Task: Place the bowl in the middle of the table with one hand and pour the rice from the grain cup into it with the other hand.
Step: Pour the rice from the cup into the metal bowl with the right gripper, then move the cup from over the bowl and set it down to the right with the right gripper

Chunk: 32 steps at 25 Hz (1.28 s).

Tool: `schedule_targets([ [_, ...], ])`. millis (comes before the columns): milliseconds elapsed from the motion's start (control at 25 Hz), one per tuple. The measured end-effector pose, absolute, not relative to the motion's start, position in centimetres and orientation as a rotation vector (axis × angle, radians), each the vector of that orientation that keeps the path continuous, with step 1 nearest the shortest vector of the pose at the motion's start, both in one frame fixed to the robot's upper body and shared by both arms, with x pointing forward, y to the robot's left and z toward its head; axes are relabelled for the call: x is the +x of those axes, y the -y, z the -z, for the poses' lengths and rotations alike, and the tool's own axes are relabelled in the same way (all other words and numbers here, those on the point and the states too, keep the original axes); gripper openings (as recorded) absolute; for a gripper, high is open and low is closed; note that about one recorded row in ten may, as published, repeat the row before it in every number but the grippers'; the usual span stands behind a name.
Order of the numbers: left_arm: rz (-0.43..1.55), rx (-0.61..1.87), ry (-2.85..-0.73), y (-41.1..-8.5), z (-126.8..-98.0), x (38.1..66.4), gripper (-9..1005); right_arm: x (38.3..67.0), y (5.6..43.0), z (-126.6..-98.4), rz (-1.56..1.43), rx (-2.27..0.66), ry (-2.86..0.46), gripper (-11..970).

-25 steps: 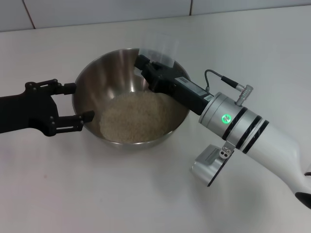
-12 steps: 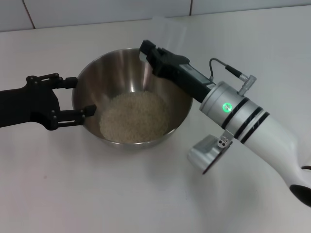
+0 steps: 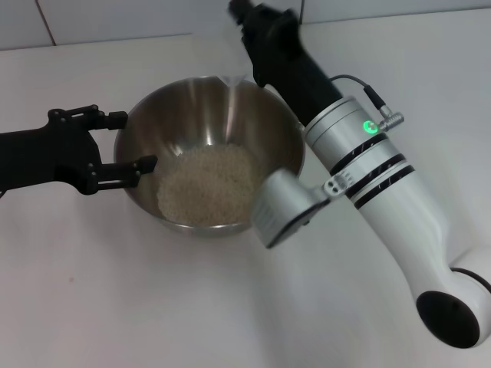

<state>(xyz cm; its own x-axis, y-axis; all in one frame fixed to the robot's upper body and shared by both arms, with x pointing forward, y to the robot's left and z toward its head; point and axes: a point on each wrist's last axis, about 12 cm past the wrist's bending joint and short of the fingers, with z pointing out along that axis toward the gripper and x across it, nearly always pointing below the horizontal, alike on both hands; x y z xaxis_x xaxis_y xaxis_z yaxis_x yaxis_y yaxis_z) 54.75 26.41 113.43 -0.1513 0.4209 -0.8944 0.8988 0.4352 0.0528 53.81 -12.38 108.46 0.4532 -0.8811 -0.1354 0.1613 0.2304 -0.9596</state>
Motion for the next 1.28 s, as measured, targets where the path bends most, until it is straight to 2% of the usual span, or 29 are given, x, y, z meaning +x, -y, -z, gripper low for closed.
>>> schedule_targets([
  [40, 0.64, 1.139, -1.754, -26.4, -113.5, 54.8, 806, 53.8, 12.4, -108.5, 0.837, -1.103, -0.813, 80],
  [160, 0.637, 1.14, -1.752, -26.5, -113.5, 54.8, 806, 54.0, 13.7, -109.2, 0.727, -0.868, -1.03, 83],
  [200, 0.636, 1.139, -1.751, -26.5, -113.5, 54.9, 806, 54.2, 15.4, -109.3, 0.677, -0.706, -1.162, 84],
  [320, 0.635, 1.136, -1.753, -26.5, -113.5, 54.9, 806, 54.5, 17.3, -109.0, 0.604, -0.548, -1.27, 87],
  [520, 0.634, 1.119, -1.77, -26.9, -113.2, 54.3, 806, 55.9, 22.2, -105.7, 0.279, -0.322, -1.503, 92],
  [600, 0.632, 1.114, -1.776, -27.1, -113.0, 54.1, 806, 56.6, 23.8, -103.9, 0.131, -0.31, -1.559, 95],
  [800, 0.625, 1.103, -1.777, -27.5, -113.0, 53.7, 806, 57.1, 24.1, -102.6, -0.076, -0.388, -1.626, 100],
  [1280, 0.616, 1.098, -1.778, -27.7, -113.3, 53.5, 806, 58.5, 22.6, -101.9, -0.144, -0.473, -1.754, 112],
])
